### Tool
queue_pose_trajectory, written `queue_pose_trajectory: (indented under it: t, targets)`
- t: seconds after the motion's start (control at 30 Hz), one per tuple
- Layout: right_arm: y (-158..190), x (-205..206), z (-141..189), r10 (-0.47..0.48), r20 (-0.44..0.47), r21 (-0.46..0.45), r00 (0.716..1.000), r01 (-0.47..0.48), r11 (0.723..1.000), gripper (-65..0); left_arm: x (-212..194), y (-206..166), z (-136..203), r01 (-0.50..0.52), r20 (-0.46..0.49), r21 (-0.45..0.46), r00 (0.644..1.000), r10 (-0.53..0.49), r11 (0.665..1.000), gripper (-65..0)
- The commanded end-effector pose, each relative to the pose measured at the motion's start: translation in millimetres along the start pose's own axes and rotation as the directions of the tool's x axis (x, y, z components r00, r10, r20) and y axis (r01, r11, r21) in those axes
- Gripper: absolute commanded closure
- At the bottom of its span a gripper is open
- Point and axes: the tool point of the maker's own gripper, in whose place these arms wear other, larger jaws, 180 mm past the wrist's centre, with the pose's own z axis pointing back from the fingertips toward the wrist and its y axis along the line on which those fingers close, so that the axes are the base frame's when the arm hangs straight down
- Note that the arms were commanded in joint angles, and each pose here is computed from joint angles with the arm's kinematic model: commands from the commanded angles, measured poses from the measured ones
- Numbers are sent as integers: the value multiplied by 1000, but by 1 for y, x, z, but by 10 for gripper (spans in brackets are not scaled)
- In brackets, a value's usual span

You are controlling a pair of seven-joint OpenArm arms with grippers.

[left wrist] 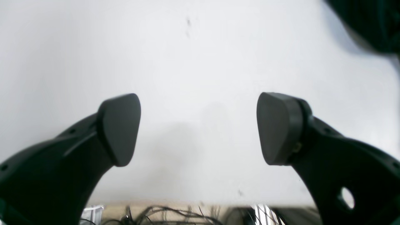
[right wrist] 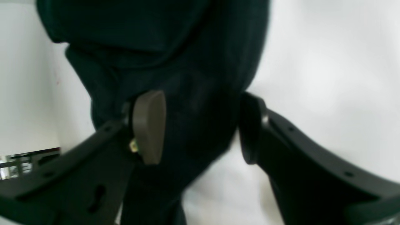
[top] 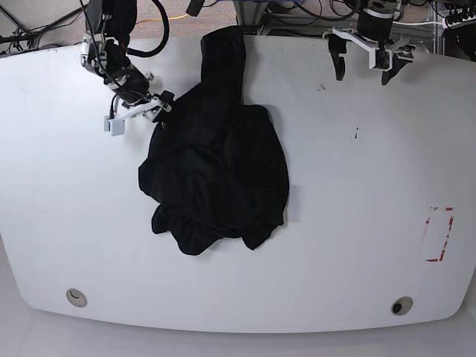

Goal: Fold the T-shirt properly
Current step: 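Move both grippers to the black T-shirt and grasp its edges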

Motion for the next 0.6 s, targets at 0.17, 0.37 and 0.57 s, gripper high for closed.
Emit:
queue_pose_trajectory:
  t: [0.17,0.37,0.57]
  targets:
    - [0,6,-14,-39,12,16,999,39,999,-349,8,1,1,9,21,2,1000,-9,1000,-547]
    - [6,21,-23,-34,32,33,999,33,999,-347,9,-4,0,15,26,-18,1000,-15,1000,-547]
    - [1,35,-25,-15,40,26,999,14,1000,-166,20,-12,-8,9,57,-39,998,-7,999,-547]
